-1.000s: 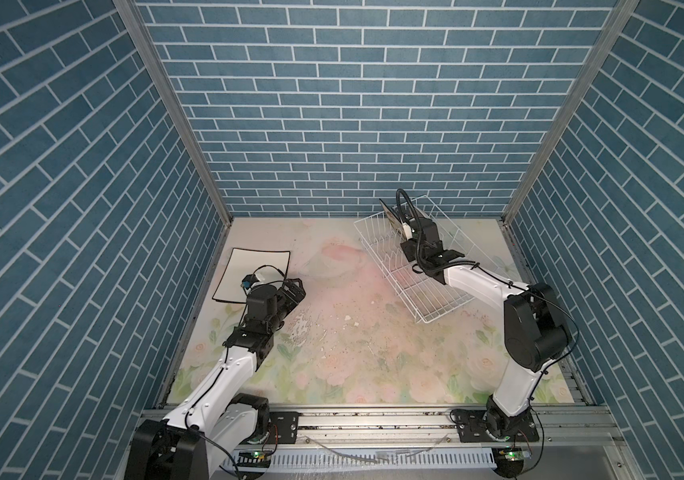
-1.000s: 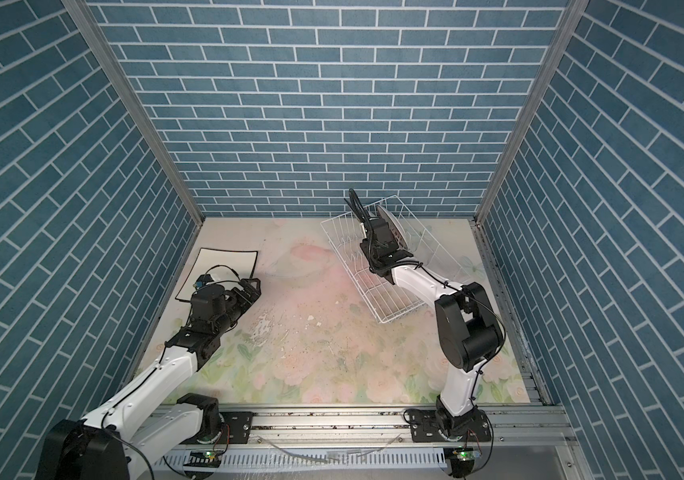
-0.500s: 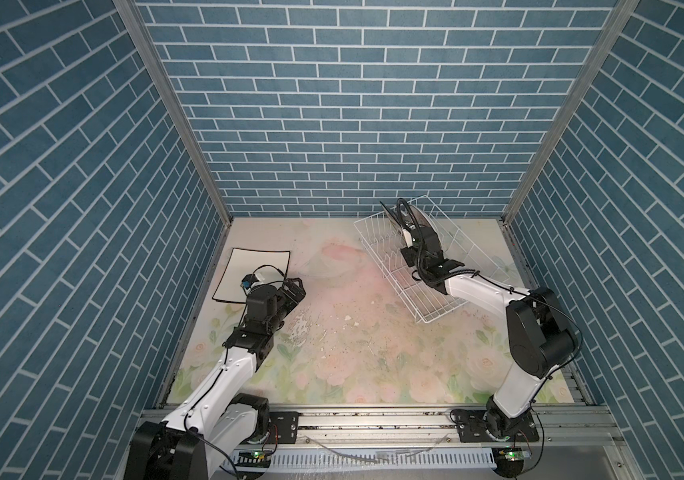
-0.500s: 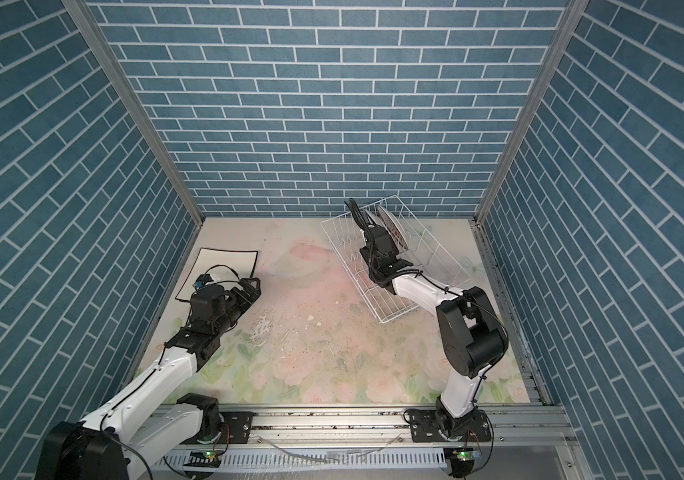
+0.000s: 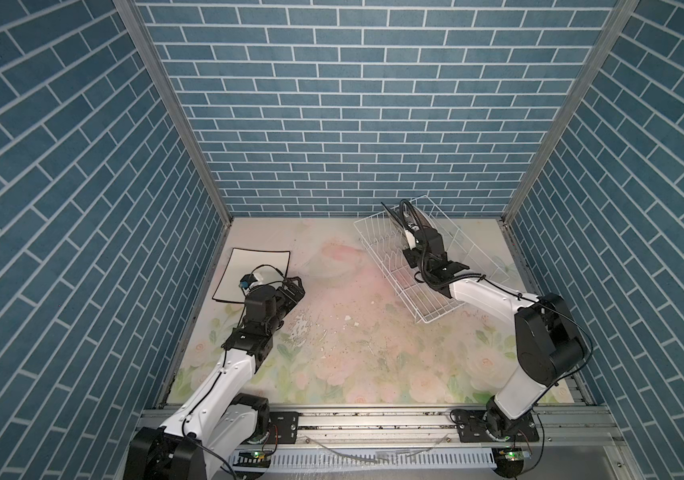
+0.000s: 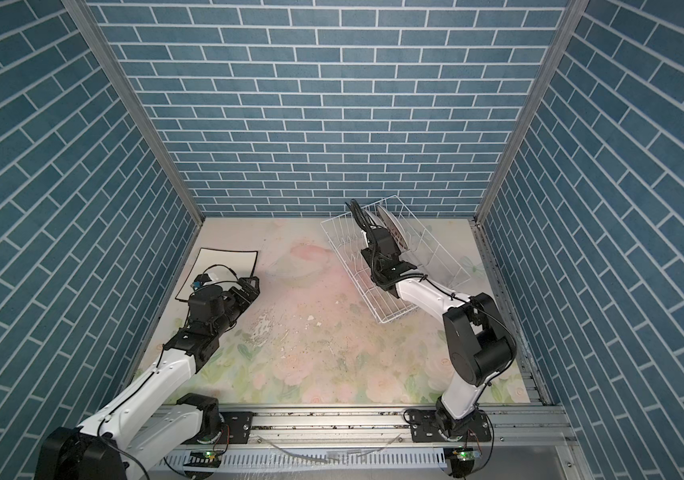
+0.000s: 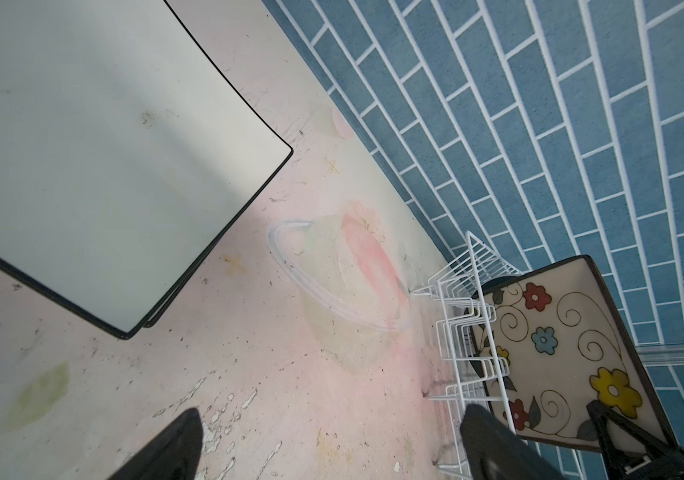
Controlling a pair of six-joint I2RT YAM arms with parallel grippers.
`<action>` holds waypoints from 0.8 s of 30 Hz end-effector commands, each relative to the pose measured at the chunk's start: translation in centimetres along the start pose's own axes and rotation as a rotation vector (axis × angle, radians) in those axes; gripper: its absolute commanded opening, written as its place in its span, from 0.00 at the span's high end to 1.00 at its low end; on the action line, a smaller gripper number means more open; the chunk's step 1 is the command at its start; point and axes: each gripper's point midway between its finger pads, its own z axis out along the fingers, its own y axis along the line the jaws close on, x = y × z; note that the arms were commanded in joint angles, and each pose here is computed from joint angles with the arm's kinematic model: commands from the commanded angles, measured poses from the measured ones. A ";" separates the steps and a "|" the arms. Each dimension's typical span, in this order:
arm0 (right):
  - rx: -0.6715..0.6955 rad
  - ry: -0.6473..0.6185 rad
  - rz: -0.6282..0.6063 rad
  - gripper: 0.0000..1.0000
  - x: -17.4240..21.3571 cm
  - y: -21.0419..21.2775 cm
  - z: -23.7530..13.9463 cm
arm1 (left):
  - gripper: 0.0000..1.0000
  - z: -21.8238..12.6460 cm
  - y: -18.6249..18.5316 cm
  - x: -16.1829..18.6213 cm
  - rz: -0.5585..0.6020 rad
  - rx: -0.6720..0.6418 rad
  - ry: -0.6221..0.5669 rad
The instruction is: Unload the plates from the dish rack
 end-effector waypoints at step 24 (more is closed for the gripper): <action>0.042 -0.401 0.089 1.00 -11.4 -3.5 -9.2 | 0.01 -0.5 0.5 0.4 0.000 -0.003 -0.008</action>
